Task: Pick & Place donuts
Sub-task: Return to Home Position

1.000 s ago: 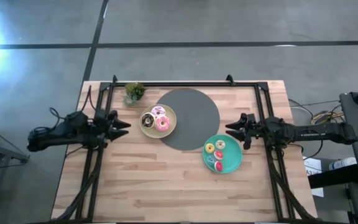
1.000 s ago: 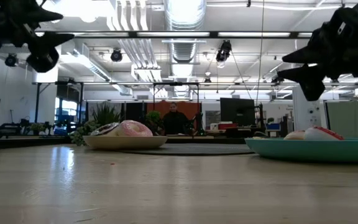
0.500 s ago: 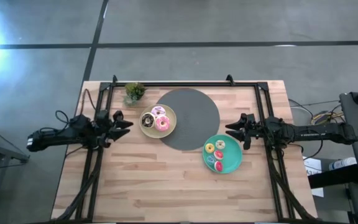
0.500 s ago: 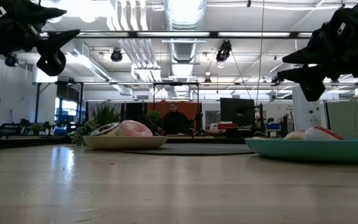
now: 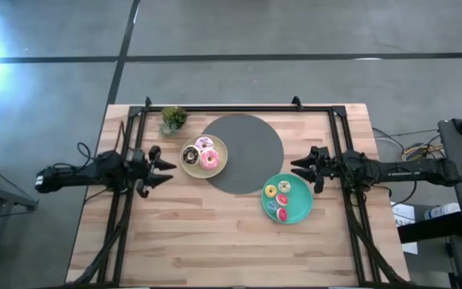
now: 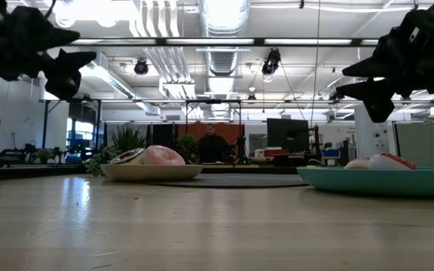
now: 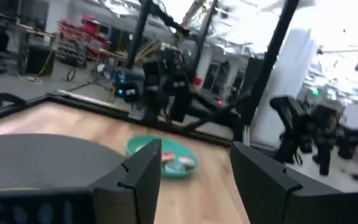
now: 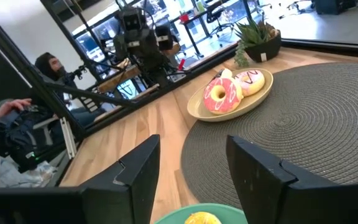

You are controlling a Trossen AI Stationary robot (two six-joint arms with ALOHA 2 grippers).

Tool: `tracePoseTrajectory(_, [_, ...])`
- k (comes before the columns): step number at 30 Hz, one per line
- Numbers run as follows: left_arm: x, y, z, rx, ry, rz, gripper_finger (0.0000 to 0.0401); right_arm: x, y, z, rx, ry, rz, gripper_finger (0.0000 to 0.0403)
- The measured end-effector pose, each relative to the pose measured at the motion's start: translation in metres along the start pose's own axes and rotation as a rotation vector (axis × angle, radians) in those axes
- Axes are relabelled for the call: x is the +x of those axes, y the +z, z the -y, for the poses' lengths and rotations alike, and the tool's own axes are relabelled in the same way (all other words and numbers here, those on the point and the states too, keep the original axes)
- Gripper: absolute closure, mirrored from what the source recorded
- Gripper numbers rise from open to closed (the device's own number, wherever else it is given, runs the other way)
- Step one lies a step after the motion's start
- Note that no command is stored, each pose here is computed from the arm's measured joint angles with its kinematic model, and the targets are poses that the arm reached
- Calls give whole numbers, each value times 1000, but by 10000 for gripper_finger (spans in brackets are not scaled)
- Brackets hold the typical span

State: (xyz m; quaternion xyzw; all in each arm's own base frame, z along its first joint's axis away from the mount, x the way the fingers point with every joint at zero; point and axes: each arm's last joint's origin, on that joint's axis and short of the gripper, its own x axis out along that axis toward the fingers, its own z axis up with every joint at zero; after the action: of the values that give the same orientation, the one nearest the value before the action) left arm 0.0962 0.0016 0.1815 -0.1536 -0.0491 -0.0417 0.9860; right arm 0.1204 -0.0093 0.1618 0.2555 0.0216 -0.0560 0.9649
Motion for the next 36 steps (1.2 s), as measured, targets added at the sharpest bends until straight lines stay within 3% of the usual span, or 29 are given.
tracePoseTrajectory(3, [0,-7,2,47,-32,-18,236,0,0,0,0,0,0,228])
tracePoseTrajectory(8, [0,-10,6,228,-75,-45,236,0,0,0,0,-2,-2,229])
tracePoseTrajectory(14, [0,-14,4,203,-56,-86,236,0,0,0,0,-2,-2,228])
tracePoseTrajectory(19, [0,-14,4,284,-56,-77,236,0,0,0,0,-2,-3,232])
tracePoseTrajectory(29, [2,-16,3,147,-39,-117,236,0,0,0,0,-3,-2,228])
tracePoseTrajectory(36, [2,-17,3,134,-37,-124,236,0,0,0,0,-3,-2,232])
